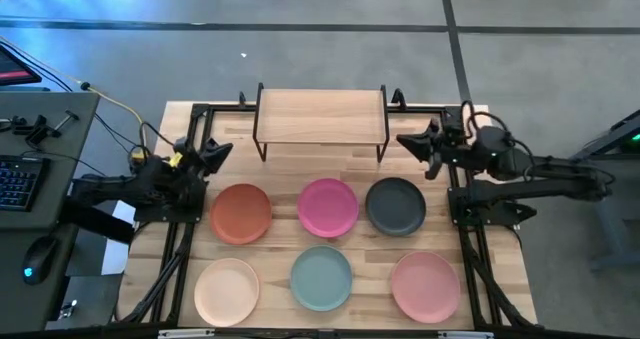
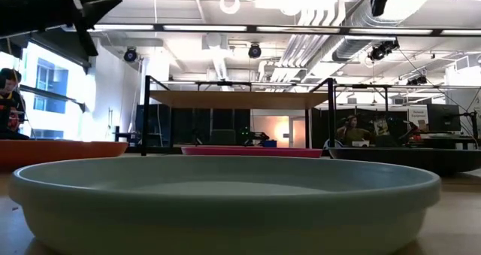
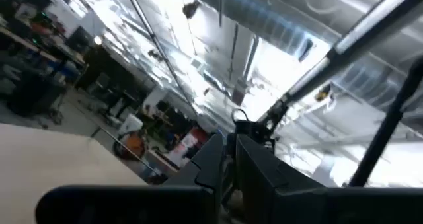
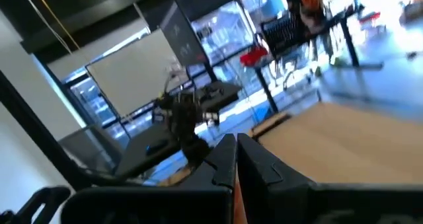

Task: Place and stack plates onto a shelf
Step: Put the pink plate on the shelf

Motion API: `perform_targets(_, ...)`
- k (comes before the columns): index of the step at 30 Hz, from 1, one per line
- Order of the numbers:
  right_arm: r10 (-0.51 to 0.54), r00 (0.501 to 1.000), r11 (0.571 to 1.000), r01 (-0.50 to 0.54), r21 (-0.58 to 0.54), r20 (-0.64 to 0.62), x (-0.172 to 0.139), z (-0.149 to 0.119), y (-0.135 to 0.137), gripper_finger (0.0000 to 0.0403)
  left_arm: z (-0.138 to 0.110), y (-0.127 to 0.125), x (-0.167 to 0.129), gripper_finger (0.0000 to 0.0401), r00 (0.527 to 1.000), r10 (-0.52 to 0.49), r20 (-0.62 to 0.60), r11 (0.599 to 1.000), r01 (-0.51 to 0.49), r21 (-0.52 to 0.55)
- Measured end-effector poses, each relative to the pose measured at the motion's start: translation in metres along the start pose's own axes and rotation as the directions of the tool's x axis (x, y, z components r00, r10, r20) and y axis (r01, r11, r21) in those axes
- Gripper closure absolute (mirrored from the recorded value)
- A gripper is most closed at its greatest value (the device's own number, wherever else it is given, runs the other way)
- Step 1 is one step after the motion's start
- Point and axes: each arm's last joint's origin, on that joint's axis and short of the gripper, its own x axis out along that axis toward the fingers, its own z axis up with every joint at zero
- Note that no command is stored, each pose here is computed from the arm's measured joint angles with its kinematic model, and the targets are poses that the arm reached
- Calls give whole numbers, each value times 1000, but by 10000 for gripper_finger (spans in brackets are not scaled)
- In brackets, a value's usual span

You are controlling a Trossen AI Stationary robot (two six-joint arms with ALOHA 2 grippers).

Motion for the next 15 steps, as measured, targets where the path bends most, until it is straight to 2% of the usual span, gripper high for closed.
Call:
perform_targets(3,-4,999,997,8,74,-49,10,-7,-1,402,14,-15,15,360,999,8,-32,999,-6,46)
perform_targets(7,21,993,992,-6,129,-114,25,-17,-2,393,33,-37,44,330,982,88,-164,974,-51,221)
perform_targets(9,24,989,990,-3,139,-144,33,-19,-1,379,42,-46,54,311,948,180,-261,944,-92,317)
perform_targets(12,22,974,991,8,134,-224,46,-21,4,346,51,-52,63,285,872,331,-360,893,-167,417)
perform_targets(15,-13,921,996,48,80,-390,60,-26,10,302,58,-57,67,264,843,377,-384,886,-207,416)
